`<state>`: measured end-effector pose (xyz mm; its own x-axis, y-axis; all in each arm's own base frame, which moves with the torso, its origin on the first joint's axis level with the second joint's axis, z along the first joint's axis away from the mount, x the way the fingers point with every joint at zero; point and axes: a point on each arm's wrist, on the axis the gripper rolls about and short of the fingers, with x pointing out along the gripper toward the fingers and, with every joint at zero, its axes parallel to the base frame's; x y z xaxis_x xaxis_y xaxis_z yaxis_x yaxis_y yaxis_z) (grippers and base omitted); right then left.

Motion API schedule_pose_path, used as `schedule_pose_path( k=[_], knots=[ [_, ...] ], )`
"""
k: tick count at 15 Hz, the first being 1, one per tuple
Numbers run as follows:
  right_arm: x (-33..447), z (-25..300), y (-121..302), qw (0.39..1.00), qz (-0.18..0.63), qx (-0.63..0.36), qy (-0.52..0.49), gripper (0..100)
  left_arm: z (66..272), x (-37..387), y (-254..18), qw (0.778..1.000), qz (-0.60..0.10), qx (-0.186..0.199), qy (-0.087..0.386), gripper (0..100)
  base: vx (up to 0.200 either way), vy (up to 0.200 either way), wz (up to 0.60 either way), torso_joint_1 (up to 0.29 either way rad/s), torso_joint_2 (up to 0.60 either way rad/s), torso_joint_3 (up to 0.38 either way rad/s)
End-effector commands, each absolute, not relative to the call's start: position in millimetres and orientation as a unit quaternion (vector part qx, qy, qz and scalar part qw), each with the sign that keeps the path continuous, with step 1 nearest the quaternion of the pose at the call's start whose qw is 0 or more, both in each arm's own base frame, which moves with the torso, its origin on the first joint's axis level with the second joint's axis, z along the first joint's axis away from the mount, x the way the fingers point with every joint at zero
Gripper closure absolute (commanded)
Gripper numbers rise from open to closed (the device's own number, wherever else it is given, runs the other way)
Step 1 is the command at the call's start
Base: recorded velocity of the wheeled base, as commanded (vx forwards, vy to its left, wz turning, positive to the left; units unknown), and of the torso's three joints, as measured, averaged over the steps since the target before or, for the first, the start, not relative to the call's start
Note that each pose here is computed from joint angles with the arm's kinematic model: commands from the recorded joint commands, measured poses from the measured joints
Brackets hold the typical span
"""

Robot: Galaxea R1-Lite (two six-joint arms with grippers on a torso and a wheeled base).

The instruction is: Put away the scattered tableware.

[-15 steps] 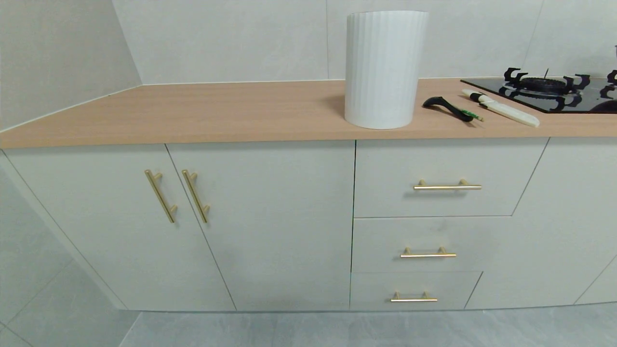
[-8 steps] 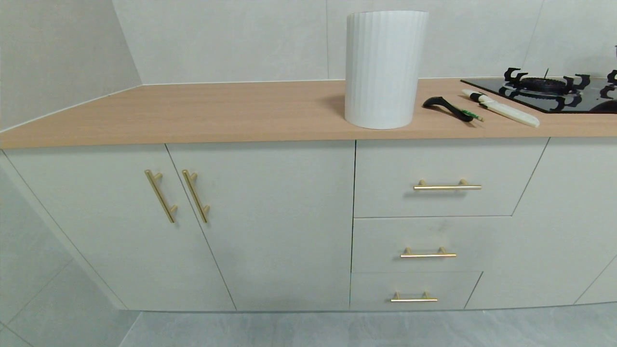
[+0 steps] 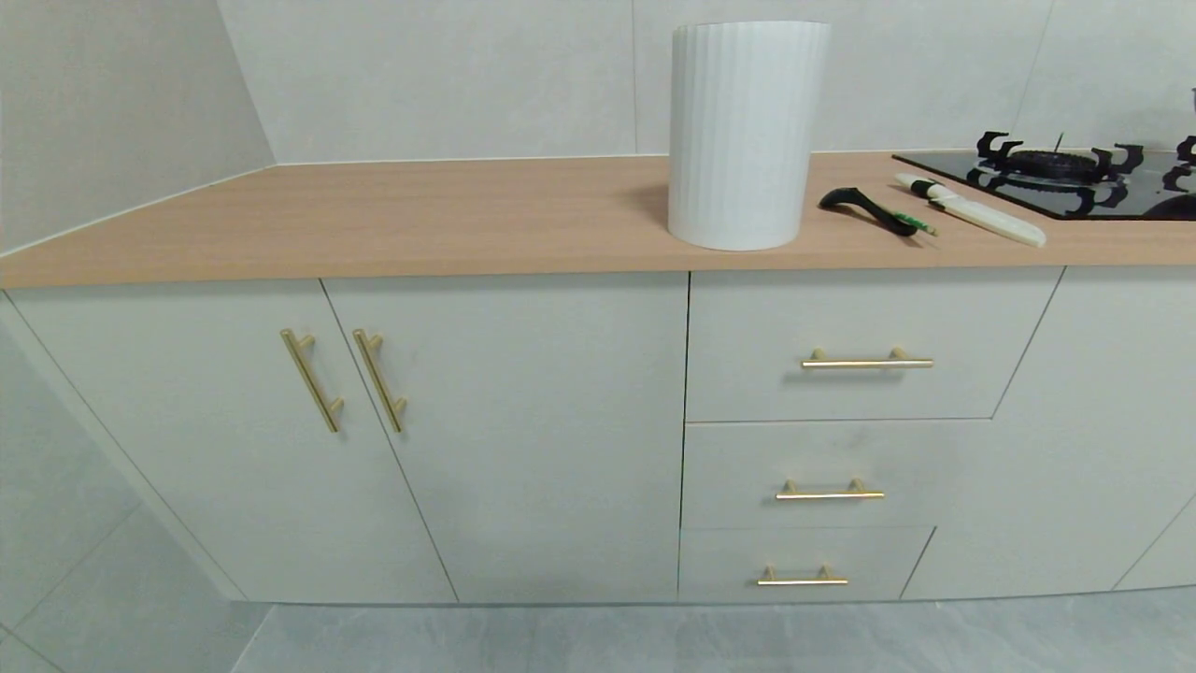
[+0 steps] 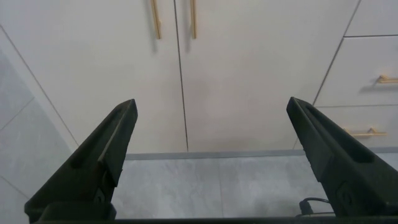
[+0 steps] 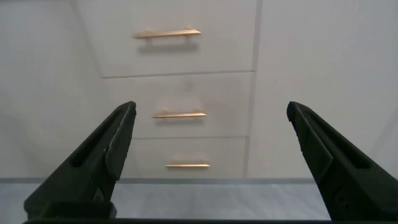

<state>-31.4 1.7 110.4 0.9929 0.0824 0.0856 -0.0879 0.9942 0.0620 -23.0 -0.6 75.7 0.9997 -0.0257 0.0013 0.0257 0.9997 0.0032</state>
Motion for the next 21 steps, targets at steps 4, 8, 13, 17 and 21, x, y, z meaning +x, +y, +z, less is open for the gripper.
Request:
schedule_pose_path(
  k=[4,8,13,17,21],
  knots=[
    [6.8,132.9,4.0,0.989,0.093,0.043,0.106,0,75.7,-22.9,-0.6,1.0,-0.013,0.002,0.0,0,0.0,0.0,0.0,0.0,0.0,0.0],
    [67.8,160.2,8.2,0.969,0.116,0.028,0.216,0,75.7,-22.9,-0.6,1.0,-0.013,0.002,0.0,0,0.0,0.0,0.0,0.0,0.0,0.0],
    [151.1,167.9,19.5,0.956,0.133,0.024,0.26,0,75.7,-22.9,-0.6,1.0,-0.013,0.002,0.0,0,0.0,0.0,0.0,0.0,0.0,0.0],
    [218.0,170.6,34.0,0.95,0.148,0.018,0.275,0,75.7,-22.9,-0.6,1.0,-0.013,0.002,0.0,0,0.0,0.0,0.0,0.0,0.0,0.0],
    [270.0,166.0,43.2,0.946,0.15,0.014,0.287,0,75.7,-22.9,-0.6,1.0,-0.013,0.002,0.0,0,0.0,0.0,0.0,0.0,0.0,0.0]
  ],
)
